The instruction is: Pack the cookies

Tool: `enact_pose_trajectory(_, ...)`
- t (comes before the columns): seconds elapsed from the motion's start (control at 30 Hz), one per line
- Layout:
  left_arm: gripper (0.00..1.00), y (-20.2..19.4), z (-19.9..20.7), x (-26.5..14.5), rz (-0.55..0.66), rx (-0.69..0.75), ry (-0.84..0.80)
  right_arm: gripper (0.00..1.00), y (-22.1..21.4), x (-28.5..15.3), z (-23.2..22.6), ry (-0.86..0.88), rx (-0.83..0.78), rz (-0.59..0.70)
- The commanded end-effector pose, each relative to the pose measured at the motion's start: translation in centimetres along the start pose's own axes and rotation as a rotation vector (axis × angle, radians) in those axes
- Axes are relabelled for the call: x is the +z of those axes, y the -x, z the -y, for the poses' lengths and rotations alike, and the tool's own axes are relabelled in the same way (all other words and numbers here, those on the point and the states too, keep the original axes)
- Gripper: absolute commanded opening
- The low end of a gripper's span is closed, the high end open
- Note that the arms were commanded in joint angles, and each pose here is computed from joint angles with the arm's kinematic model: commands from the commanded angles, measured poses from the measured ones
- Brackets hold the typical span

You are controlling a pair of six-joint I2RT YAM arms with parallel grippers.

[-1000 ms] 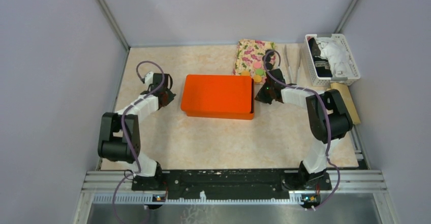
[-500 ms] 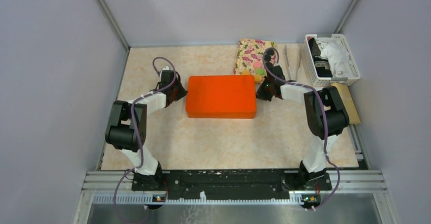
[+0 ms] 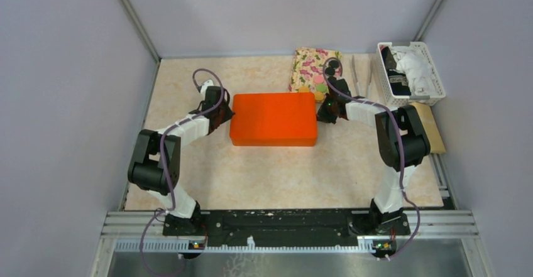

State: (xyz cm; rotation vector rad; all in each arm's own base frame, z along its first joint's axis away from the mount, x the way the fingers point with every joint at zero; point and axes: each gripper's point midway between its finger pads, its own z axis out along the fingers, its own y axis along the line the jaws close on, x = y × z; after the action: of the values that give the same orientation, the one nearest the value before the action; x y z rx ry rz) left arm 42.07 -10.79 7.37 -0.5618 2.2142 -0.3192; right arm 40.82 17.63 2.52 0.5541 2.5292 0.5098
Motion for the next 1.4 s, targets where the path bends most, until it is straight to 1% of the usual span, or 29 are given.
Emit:
enact_pose_trajectory(0.0,0.00,-1.4,2.2,-2.8,-0.050,0.013,-0.012,0.00,-0.7,-1.5,-4.2,0.094,-0.030,-0.014)
enact_pose_trajectory(0.1,0.00,0.5,-0.4,-4.4,0.044,-0.026,0.126,0.00,0.4,-2.0,-2.4,0.033,-0.011,0.026)
enact_pose_trajectory(0.17,0.00,1.7,-0.9,-5.6,0.102,-0.035,0.147,0.00,1.3,-2.5,-1.2,0.004,0.004,0.054)
enact_pose_trajectory(0.23,0.00,2.7,-0.4,-6.5,0.142,-0.032,0.110,0.00,1.9,-2.9,-0.1,-0.024,0.011,0.073)
enact_pose_trajectory(0.33,0.00,3.1,1.4,-7.5,0.157,-0.020,-0.005,0.00,2.9,-3.4,1.6,-0.077,0.019,0.107)
enact_pose_trajectory(0.43,0.00,2.2,3.2,-7.5,0.130,-0.011,-0.122,0.00,3.7,-4.1,2.9,-0.124,0.025,0.142)
enact_pose_trajectory(0.5,0.00,1.1,4.4,-7.1,0.088,-0.006,-0.200,0.00,4.6,-5.0,3.4,-0.161,0.018,0.183)
enact_pose_trajectory(0.6,0.00,-1.7,5.4,-5.9,-0.012,0.006,-0.280,0.00,6.1,-6.9,3.7,-0.197,0.002,0.258)
enact_pose_trajectory(0.67,0.00,-3.8,6.1,-5.3,-0.077,0.010,-0.333,0.00,7.2,-8.3,3.1,-0.187,-0.023,0.299)
enact_pose_trajectory(0.77,0.00,-6.0,6.7,-4.5,-0.129,0.013,-0.383,0.00,8.2,-10.2,1.5,-0.172,-0.085,0.338)
enact_pose_trajectory(0.9,0.00,-8.2,6.9,-3.6,-0.188,0.008,-0.411,0.00,8.0,-12.3,-2.4,-0.155,-0.219,0.387)
enact_pose_trajectory(1.0,0.00,-9.1,6.9,-3.1,-0.216,0.008,-0.420,0.00,6.3,-12.5,-5.2,-0.122,-0.306,0.373)
enact_pose_trajectory(1.13,0.00,-9.7,7.0,-2.7,-0.236,0.006,-0.425,0.00,3.1,-11.5,-7.7,-0.058,-0.370,0.303)
enact_pose_trajectory(1.23,0.00,-10.1,7.1,-2.5,-0.249,0.011,-0.429,0.00,1.3,-10.4,-7.6,-0.062,-0.393,0.259)
enact_pose_trajectory(1.37,0.00,-10.3,7.3,-2.4,-0.256,0.017,-0.435,0.00,-1.0,-9.0,-5.4,-0.092,-0.404,0.195)
